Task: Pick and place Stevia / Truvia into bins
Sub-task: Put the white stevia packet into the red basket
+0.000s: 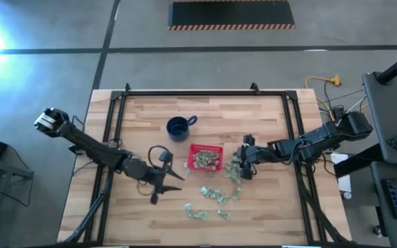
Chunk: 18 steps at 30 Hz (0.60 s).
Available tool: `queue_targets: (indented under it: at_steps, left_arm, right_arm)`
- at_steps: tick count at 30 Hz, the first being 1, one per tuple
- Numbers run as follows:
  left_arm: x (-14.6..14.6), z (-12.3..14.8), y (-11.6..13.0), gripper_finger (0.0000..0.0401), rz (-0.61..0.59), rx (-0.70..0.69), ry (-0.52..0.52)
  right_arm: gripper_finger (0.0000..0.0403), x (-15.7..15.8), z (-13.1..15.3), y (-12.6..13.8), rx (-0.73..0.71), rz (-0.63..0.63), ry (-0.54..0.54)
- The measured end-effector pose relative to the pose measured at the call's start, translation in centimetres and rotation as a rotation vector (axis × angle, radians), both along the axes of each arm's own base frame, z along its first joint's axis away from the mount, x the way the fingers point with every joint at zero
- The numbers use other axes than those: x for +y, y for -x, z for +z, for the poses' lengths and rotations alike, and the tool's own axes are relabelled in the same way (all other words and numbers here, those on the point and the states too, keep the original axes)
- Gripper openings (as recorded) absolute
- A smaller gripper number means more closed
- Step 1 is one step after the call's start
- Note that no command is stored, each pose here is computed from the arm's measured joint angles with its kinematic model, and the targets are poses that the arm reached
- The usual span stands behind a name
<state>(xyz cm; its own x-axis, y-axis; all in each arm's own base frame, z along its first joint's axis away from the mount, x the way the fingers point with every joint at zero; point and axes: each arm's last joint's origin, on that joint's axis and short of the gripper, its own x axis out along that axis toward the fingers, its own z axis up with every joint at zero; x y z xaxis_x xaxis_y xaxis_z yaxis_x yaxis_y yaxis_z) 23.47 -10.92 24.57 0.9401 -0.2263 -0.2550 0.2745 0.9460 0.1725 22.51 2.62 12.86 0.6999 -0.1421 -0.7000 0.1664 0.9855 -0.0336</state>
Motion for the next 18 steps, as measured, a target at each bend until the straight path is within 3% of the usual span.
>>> queue_targets:
  at_steps: [6,18]
  left_arm:
    - [-0.8,0.8,1.0,0.0142,-0.039,-0.037,-0.011]
    - [-1.0,0.8,1.1,0.0142,-0.032,-0.041,-0.015]
  right_arm:
    - [0.0156,0.0,-1.6,-0.3,0.067,0.015,0.022]
    - [0.012,-0.9,-2.2,-0.6,0.075,-0.022,0.027]
